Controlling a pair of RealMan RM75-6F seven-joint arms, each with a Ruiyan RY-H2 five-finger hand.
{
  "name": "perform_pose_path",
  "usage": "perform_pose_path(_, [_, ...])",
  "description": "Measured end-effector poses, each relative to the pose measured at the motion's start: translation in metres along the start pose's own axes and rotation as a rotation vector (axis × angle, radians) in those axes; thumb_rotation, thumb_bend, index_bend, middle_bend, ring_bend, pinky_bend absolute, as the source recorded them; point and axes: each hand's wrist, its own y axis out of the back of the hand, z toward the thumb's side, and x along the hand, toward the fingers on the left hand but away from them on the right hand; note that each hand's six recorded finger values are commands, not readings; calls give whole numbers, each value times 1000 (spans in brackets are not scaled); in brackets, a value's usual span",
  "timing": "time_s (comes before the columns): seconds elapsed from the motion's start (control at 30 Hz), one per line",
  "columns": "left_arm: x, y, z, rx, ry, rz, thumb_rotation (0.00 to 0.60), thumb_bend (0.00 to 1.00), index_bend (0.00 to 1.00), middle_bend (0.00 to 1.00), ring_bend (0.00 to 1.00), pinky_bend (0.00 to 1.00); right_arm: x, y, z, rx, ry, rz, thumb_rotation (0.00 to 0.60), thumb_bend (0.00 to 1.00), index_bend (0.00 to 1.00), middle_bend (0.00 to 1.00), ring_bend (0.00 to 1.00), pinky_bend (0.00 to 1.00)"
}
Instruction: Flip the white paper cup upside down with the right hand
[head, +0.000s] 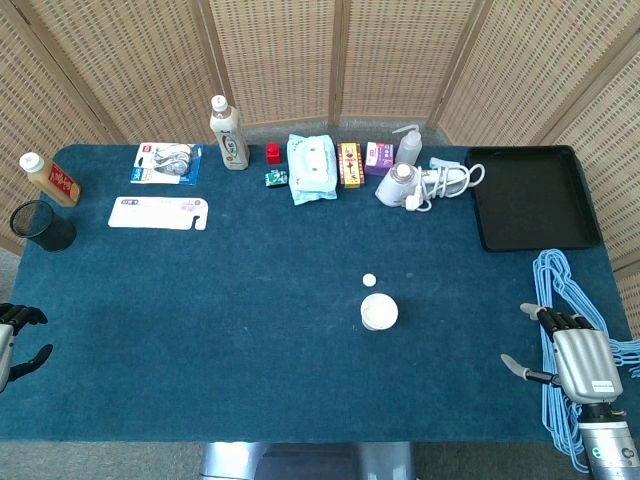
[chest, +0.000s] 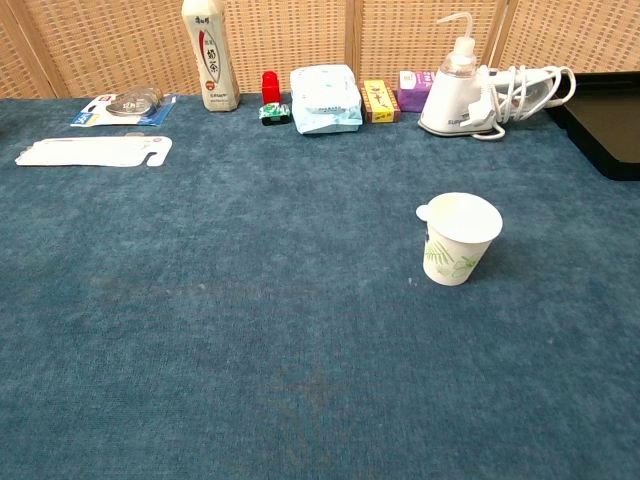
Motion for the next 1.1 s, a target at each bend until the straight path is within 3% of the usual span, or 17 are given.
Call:
perform_pose_path(0.57, [-3, 1, -4, -3, 9, -4, 514, 215, 446, 472, 340, 322, -2, -1, 4, -18, 15, 2, 307, 239, 259, 369, 451, 412])
perform_pose_path(0.93, [3, 1, 3, -3, -13, -5, 510, 215, 446, 472, 340, 322, -29, 12, 35, -114, 112, -3, 307, 239, 259, 369, 451, 414])
perform_pose_path(1.1, [7, -1, 4, -1, -19, -10, 516, 215, 445, 472, 340, 322, -44, 12, 59, -176, 176, 27, 307, 236, 265, 368, 449, 401])
